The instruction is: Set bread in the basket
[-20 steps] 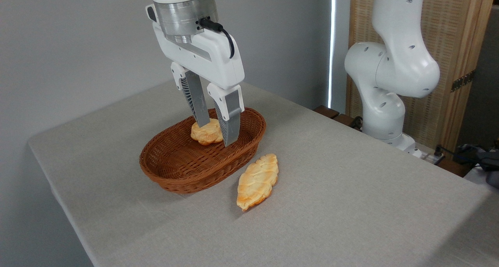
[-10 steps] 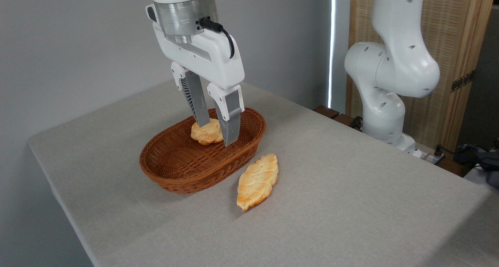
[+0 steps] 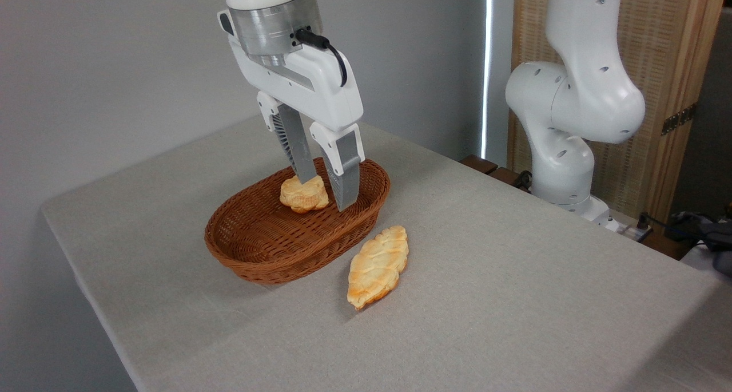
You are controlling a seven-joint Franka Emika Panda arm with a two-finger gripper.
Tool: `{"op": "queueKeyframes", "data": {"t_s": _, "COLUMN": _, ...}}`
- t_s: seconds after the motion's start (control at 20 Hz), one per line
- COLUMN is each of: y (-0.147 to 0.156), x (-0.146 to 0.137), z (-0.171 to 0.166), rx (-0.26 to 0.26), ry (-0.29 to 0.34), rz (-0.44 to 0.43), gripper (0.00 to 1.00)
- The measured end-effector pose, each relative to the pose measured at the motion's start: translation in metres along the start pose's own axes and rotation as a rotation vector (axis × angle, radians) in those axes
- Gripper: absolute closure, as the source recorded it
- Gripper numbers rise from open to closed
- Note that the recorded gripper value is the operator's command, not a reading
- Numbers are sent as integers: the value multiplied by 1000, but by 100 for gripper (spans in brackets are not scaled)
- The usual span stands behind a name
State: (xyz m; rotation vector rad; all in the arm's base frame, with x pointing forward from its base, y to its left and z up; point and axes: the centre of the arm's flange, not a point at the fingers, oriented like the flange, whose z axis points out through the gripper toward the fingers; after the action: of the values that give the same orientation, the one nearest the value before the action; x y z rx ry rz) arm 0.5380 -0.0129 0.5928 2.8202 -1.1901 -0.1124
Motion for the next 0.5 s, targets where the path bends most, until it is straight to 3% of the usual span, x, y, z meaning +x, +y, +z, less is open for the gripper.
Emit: {"op": "queueKeyframes", "data": {"t_s": 0.5, "y": 2, "x": 1, "z": 1, "rx": -5, "ry": -6, "rz": 3, "gripper": 0}}
